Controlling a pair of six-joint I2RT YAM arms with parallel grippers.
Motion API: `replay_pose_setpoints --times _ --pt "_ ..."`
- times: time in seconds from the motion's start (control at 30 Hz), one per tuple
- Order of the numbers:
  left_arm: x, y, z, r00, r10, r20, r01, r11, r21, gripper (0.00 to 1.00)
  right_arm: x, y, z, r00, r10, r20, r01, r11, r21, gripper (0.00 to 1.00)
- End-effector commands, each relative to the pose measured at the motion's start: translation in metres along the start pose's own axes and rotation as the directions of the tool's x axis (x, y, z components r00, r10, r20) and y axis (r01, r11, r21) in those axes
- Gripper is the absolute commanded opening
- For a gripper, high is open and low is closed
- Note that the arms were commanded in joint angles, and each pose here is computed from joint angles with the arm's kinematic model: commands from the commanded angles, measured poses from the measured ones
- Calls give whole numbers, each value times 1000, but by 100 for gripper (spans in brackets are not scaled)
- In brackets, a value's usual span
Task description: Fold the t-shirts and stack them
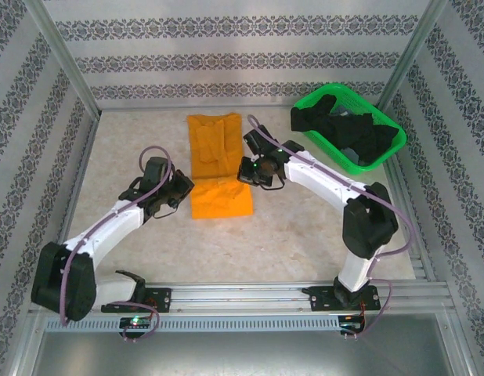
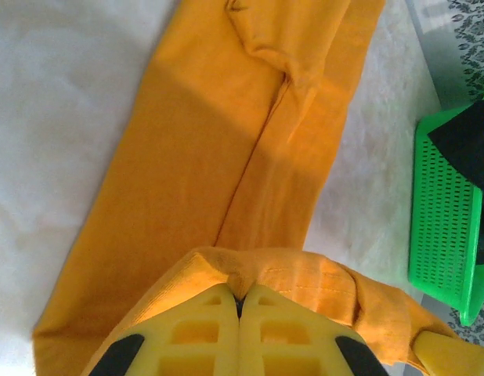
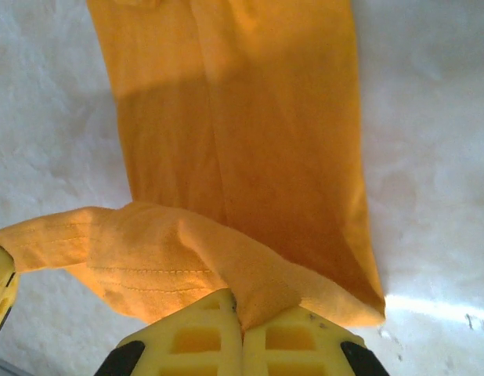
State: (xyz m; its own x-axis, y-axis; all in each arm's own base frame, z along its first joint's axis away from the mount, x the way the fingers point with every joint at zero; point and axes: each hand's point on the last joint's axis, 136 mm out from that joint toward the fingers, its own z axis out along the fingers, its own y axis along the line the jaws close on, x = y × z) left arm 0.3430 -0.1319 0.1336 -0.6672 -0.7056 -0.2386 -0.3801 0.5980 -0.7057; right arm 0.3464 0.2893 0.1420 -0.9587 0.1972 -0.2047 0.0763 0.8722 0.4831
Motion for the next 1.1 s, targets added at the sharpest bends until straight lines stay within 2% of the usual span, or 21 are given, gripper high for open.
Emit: replay_pose_setpoints --times 0.0,0.27,0.8,0.9,1.03,1.07 --pt "-22 -30 5 997 77 28 -80 992 98 0 -20 11 5 999 -29 19 30 999 -36 0" --pt "-45 -24 36 997 78 18 -79 994 69 0 -48 8 30 1000 14 10 -14 999 -32 0" --pt "-62 -6 83 996 76 -38 -76 997 8 0 -75 -15 72 994 107 -37 -108 994 -7 0" --pt "-63 1 91 997 66 -48 -67 998 -11 0 -84 -16 78 992 119 -38 -120 993 -13 9" --pt "-69 10 102 997 49 -56 -52 998 -38 8 -97 -16 87 990 135 -49 -137 990 -35 26" --pt "-73 10 103 998 44 -50 -46 998 -39 14 -101 -15 87 990 134 -49 -136 990 -43 31"
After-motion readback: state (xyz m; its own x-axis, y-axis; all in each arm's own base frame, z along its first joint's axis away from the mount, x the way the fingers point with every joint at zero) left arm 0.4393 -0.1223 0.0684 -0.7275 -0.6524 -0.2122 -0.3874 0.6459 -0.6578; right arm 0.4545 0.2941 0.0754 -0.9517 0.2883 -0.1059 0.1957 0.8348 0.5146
